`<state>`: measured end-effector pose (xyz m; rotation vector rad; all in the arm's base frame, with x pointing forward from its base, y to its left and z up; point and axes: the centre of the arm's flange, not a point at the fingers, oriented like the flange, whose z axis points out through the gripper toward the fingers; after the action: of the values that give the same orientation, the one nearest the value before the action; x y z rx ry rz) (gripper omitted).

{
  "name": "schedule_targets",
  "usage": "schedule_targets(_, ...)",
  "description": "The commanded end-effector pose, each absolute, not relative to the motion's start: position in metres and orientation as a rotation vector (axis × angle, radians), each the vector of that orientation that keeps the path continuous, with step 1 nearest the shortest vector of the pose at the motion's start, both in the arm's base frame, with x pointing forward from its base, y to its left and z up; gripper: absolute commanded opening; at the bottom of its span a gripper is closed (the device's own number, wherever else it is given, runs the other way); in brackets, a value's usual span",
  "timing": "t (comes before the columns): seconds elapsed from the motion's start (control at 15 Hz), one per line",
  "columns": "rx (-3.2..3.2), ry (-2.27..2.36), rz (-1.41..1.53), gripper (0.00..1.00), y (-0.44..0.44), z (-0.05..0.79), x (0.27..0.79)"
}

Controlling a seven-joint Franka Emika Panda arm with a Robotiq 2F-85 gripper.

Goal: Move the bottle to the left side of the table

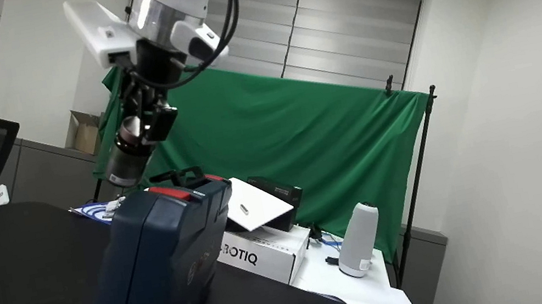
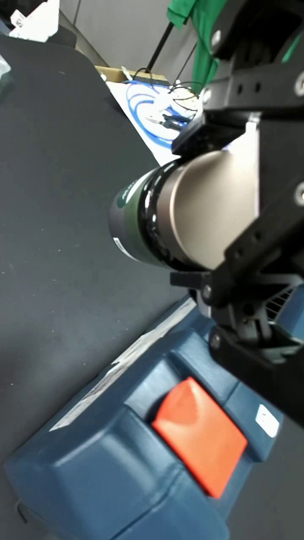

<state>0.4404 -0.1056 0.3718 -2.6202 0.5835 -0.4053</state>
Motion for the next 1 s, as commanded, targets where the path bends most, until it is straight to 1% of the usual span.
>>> schedule_targets(0.0, -2.667, 0.497, -0.407, 0.43, -0.070, 0.347, 0.414)
schedule_targets(0.27, -2.813, 0.408, -0.365, 0.43, -0.047, 0.313, 0.403)
schedule_targets(0.33, -2.889, 0.392, -0.284, 0.43, -0.044, 0.307, 0.400)
schedule_targets(0.4, -2.800, 0.390, -0.339, 0.68, -0.053, 0.316, 0.410)
schedule_targets(0.6, -2.867, 0.361, -0.282, 0.68, -0.045, 0.298, 0.404)
schedule_targets(0.93, -2.875, 0.356, -0.283, 0.68, -0.047, 0.297, 0.404)
